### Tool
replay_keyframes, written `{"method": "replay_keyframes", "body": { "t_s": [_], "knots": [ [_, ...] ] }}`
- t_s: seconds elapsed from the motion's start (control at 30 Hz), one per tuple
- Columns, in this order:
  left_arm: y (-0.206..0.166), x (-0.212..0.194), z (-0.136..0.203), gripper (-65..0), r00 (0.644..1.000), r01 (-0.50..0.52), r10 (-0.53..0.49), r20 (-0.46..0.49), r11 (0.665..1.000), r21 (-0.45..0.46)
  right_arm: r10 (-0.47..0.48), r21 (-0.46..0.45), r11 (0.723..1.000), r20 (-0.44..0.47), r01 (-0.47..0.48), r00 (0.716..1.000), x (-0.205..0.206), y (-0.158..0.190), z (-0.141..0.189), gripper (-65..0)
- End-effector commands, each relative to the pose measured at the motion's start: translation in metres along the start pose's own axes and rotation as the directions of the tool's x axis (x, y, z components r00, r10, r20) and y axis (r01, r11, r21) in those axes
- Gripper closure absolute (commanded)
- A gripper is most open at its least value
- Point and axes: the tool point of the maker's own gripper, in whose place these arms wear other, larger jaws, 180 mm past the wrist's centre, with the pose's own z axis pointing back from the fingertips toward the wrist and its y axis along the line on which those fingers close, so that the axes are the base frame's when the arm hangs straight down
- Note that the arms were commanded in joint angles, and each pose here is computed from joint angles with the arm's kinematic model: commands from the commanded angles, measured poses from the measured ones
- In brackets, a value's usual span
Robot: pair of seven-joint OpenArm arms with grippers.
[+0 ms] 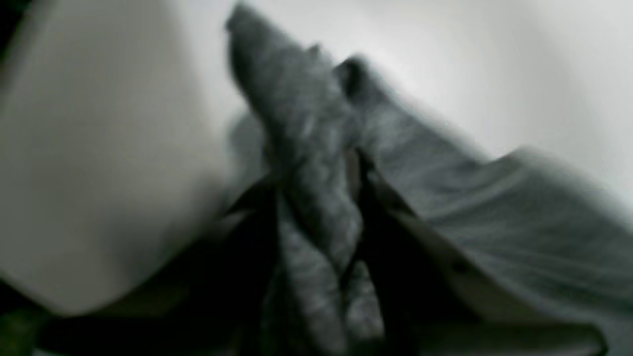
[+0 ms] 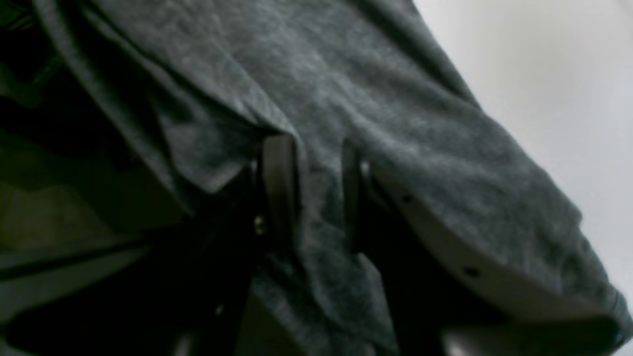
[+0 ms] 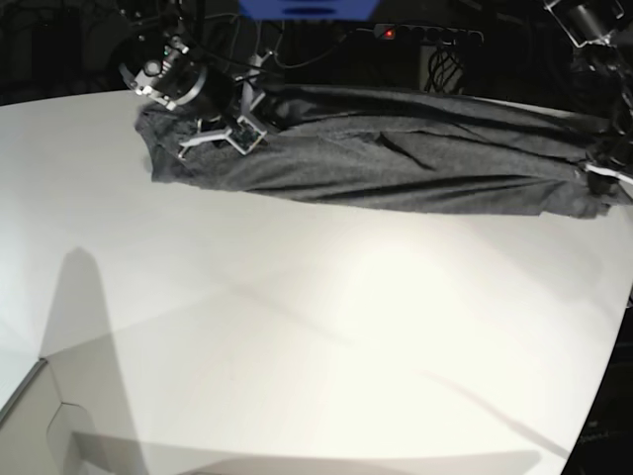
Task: Layout the t-shirt on the table in an organized manner, then fold the t-shirt properly
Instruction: 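Move the left gripper to the strip's middle and grasp it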
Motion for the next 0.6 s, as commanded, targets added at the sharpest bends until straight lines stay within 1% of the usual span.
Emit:
{"method": "replay_keyframes", "body": {
  "t_s": [0.0,0.07,0.17,0.23,0.37,0.43,0.5,0.57],
  "knots": [
    [-0.008,0.041,0.01,-0.1,0.993,0.025,-0.022,0.119,0.999,-0.025,-0.007,-0.004,1.0,0.028,0.007,1.0,0.006,-0.002,0.0,-17.0],
    [-0.016,0.058,0.03,-0.1,0.985,0.056,-0.052,0.167,0.998,-0.019,-0.018,0.005,1.0,0.014,0.018,1.0,0.0,0.0,-0.003,-17.0],
    [-0.039,0.078,0.051,-0.1,0.967,0.099,-0.088,0.239,0.994,-0.038,-0.018,0.003,1.0,0.011,0.018,1.0,-0.001,-0.005,-0.007,-17.0],
    [-0.055,0.088,0.06,-0.1,0.957,0.132,-0.114,0.267,0.99,-0.049,-0.02,0.002,1.0,0.007,0.02,1.0,-0.002,-0.008,-0.011,-17.4],
    [-0.09,0.092,0.08,-0.1,0.943,0.165,-0.139,0.302,0.984,-0.065,-0.019,-0.007,1.0,0.005,0.019,1.0,-0.002,-0.016,-0.015,-17.4],
    [-0.108,0.087,0.082,-0.1,0.945,0.174,-0.139,0.295,0.98,-0.095,-0.028,-0.037,0.999,0.014,0.028,1.0,-0.001,-0.026,-0.011,-17.5],
    [-0.124,0.075,0.079,-0.1,0.952,0.195,-0.154,0.265,0.971,-0.136,-0.015,-0.06,0.998,0.03,0.017,0.999,0.007,-0.035,-0.009,-17.5],
    [-0.143,0.06,0.075,-0.1,0.956,0.229,-0.184,0.23,0.955,-0.19,-0.006,-0.079,0.997,0.044,0.009,0.999,0.013,-0.041,-0.005,-17.5]
  ]
}}
